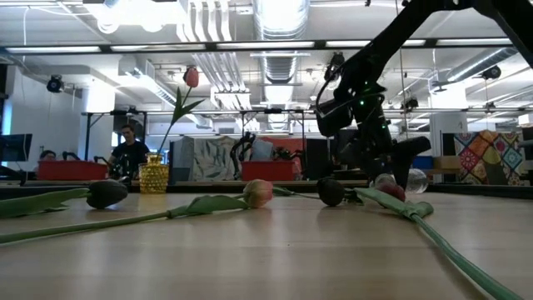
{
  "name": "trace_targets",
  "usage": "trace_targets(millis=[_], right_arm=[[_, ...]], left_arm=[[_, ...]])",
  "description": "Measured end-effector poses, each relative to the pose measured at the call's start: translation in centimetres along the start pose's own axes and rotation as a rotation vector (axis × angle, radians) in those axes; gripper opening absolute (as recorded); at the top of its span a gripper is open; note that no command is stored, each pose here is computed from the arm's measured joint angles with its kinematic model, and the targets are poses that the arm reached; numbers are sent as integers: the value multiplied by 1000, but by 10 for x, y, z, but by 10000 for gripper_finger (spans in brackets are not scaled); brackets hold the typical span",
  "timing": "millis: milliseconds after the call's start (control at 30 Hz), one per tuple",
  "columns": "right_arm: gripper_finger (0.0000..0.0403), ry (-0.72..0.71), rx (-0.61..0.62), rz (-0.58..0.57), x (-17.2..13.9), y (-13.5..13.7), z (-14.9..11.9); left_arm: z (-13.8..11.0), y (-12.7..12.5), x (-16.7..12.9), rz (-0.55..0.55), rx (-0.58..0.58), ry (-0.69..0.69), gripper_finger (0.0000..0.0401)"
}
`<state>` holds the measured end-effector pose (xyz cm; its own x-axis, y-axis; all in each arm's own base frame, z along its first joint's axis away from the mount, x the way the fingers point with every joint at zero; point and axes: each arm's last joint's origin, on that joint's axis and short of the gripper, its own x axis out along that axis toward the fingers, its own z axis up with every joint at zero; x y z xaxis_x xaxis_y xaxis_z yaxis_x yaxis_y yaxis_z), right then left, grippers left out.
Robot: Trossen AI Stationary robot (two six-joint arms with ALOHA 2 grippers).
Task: Sort flowers into vase by color
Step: Adjust the transparent vase on the table
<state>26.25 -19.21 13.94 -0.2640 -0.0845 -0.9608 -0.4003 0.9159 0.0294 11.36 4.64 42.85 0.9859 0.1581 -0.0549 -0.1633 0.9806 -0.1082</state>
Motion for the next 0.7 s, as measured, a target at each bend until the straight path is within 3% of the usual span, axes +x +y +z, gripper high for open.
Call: trace_targets(millis=[200,433,700], right_arm=[[183,-27,87,35,5,0,-1],[183,-130,224,55,-3,-1,1],[183,-339,401,15,-38,-9,1]], left_arm=[[0,0,0,0,-7,0,77],[0,0,0,0,-6,-3,77],[1,0,0,-1,-19,-10,77]])
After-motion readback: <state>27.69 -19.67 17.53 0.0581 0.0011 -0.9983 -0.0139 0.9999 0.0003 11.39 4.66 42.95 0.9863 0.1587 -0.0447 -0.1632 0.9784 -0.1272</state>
